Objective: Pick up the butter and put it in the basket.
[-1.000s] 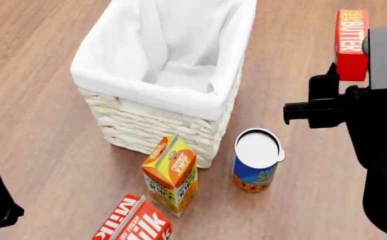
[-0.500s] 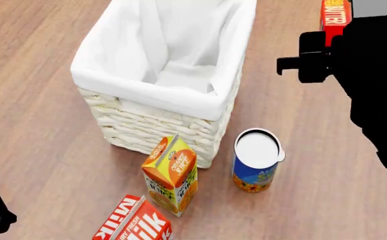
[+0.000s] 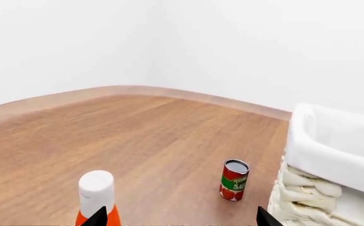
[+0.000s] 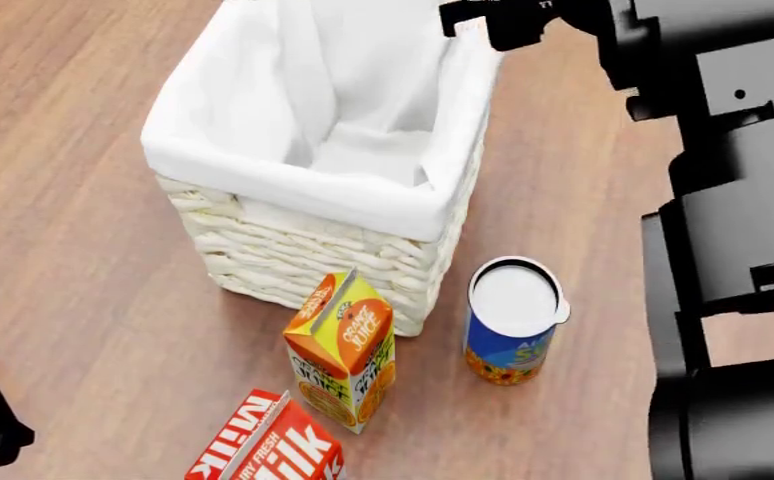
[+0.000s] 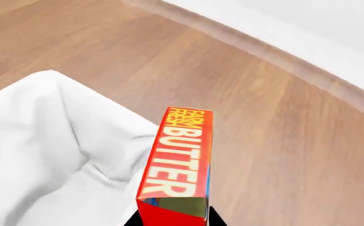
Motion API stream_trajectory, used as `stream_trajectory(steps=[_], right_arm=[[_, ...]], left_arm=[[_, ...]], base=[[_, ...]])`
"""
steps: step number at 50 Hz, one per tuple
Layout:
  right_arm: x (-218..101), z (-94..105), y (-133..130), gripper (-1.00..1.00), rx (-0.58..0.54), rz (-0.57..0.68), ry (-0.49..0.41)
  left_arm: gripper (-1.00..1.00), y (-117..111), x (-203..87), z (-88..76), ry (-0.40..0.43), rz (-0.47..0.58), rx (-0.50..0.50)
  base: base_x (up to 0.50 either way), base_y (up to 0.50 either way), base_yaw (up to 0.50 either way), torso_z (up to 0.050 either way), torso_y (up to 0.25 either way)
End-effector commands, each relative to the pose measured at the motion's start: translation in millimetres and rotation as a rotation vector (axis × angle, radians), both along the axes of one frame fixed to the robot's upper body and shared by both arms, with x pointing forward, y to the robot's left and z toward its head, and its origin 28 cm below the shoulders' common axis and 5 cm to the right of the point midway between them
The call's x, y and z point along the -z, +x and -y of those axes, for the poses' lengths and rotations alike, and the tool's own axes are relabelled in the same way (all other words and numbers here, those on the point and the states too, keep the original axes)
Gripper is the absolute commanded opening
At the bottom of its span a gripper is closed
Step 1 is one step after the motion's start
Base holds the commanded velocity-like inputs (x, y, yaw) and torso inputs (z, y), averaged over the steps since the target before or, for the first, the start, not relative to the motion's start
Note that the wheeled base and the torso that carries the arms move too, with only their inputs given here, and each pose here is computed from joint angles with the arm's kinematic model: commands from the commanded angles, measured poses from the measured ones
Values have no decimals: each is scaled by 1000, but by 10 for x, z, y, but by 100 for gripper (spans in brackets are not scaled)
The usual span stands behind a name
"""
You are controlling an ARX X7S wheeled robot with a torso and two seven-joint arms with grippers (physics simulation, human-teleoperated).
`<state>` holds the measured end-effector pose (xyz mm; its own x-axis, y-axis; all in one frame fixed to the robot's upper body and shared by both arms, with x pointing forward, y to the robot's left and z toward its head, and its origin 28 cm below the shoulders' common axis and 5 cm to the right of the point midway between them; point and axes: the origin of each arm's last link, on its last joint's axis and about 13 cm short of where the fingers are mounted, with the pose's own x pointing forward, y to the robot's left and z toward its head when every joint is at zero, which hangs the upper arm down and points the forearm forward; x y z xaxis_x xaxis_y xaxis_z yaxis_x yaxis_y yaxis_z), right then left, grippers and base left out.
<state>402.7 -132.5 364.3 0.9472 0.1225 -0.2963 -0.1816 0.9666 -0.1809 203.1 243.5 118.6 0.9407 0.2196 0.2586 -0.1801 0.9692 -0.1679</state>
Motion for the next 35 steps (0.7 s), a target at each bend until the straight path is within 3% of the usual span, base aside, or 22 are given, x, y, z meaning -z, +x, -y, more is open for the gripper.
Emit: stream_trajectory(steps=[1, 18, 35], right_arm=[[-452, -195, -37, -100, -85, 63, -68], [-472, -436, -46, -100, -225, 39, -76], [-303, -591, -22, -100, -335, -31, 29]], left_arm=[[100, 17, 12, 11, 2, -6, 3], [100, 23, 1, -9, -4, -5, -4], [100, -9, -19, 16, -12, -12, -4]], base=[[0, 0, 0, 0, 10], [0, 0, 0, 0, 1], [0, 0, 0, 1, 1]])
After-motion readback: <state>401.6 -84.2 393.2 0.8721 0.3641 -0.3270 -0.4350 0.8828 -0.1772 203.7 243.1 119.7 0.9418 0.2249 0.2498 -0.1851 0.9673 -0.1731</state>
